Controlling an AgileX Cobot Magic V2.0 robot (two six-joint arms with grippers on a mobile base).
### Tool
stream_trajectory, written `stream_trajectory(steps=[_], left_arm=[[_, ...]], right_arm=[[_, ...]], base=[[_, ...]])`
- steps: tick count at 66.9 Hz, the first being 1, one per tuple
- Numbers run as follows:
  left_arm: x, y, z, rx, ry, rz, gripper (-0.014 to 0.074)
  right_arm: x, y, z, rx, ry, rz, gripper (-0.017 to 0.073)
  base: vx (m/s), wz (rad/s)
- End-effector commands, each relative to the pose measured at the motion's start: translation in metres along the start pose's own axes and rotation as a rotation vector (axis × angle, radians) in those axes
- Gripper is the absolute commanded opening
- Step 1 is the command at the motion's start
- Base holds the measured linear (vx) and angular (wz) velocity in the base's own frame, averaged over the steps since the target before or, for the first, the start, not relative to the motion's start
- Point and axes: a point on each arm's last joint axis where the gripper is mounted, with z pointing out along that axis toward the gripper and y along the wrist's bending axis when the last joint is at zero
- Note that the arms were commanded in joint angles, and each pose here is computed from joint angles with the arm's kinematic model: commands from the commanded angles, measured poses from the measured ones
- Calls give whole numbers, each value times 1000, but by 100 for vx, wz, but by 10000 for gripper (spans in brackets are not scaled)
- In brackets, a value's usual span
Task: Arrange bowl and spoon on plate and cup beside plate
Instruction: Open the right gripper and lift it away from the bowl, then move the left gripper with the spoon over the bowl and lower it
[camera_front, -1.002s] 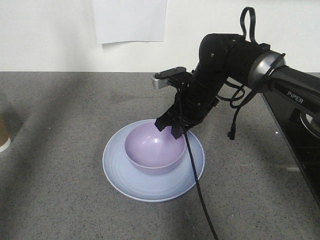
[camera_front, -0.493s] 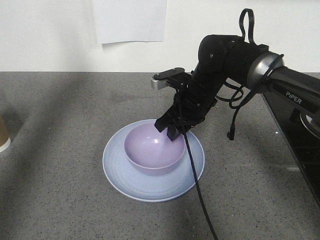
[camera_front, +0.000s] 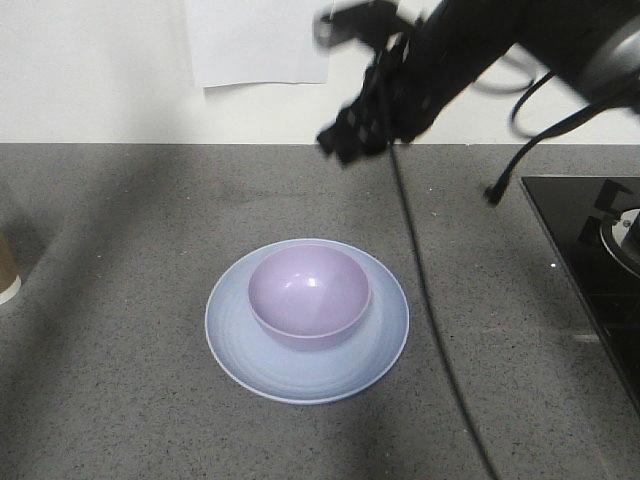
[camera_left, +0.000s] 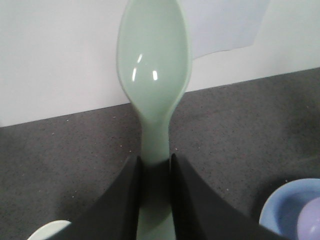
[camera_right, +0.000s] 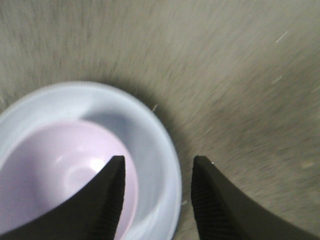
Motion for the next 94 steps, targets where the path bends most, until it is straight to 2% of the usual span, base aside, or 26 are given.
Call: stream_trajectory(steps=[1,14,19,24,30,39,43,47,55,70,77,86,94], left_arm=[[-12,-13,-18,108,-125,60,2],[-13,-32,2,341,-125,157,3],[-10,-35,20,392,-78,153,4],[-5,-38,37,408,-22,158,4],[3,-48,61,434,64,187,4],[16,-79,87,520,164,236,4],[23,-94,96,543,209,279,4],[32,-112,103,564,269,345,4],[50,-137,116,549,376,467,4],[71,-174,129,555,461,587,4],[82,-182,136,532,522,646,4],[87,-184,144,444,560,632,4],[88,-183,147,420,570,621,4]], right_arm=[[-19,1,-92,125,-303,-24,322],[-13,4,-195,303,-635,12,322],[-4,6,-222,355,-690,24,322],[6,7,-242,398,-700,32,322],[16,8,-254,430,-680,47,321],[24,6,-256,456,-613,53,314],[26,5,-253,461,-577,55,307],[27,4,-249,470,-550,53,300],[29,1,-238,483,-505,48,284],[32,-2,-218,482,-432,42,267],[34,-3,-212,489,-407,38,267],[34,-4,-212,501,-402,35,267],[35,-4,-215,504,-417,33,267]], base=[[0,0],[0,0],[0,0],[0,0],[0,0],[0,0],[0,0],[0,0],[0,0],[0,0],[0,0],[0,0],[0,0]])
